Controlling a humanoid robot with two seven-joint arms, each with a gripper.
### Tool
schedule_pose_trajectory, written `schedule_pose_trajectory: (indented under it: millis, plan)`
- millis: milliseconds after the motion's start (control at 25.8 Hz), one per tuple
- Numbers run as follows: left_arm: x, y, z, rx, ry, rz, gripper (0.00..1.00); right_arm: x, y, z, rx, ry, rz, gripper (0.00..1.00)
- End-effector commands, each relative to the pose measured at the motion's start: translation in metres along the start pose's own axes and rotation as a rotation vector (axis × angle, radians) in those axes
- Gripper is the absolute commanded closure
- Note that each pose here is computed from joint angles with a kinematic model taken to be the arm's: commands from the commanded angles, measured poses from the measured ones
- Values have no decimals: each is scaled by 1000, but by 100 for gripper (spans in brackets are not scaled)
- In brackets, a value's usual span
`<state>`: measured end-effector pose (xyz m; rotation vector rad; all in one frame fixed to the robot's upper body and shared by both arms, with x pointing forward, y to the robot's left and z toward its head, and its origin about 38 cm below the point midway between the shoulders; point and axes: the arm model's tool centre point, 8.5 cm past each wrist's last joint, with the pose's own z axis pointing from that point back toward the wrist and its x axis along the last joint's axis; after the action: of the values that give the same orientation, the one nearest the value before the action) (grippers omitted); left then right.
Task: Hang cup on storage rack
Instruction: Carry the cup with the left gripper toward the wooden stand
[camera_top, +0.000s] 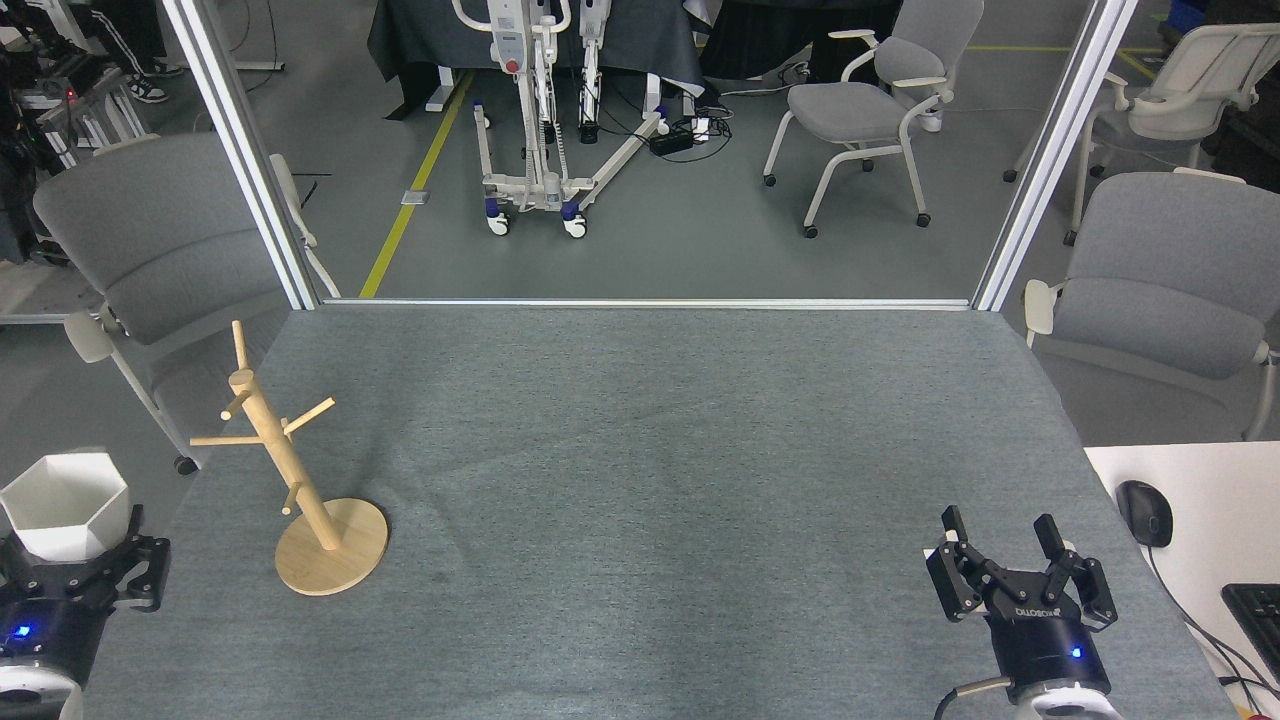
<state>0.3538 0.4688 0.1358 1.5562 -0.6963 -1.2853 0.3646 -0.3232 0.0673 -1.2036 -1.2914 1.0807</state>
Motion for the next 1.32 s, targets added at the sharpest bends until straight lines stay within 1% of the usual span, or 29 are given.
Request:
schedule_pose_trajectory:
  millis: [0,155,310,464,542,851,1122,1277]
  plan:
    - [-2,8,-16,-5,27,-35,100,1,-1,-1,-1,1,-2,1]
    - [6,18,-23,6,25,-49,100,-1,-1,-1,-2,1,1,1]
    - [29,26,-27,21,-35,-99,100,-1,-1,-1,-1,1,2,1]
    - [42,28,-27,21,-66,-138,100,-2,-1,-2,0,1,3,1]
    - [47,26,-27,11,-71,-159,100,-1,-2,-2,-2,1,2,1]
    - [64,23,-25,-2,-96,-183,100,-2,-1,-2,-1,3,1,1]
    - [67,19,-23,-10,-102,-201,100,-1,-1,-1,1,1,1,1]
    - [76,7,-15,-27,-139,-221,100,-1,-1,-1,0,1,0,1]
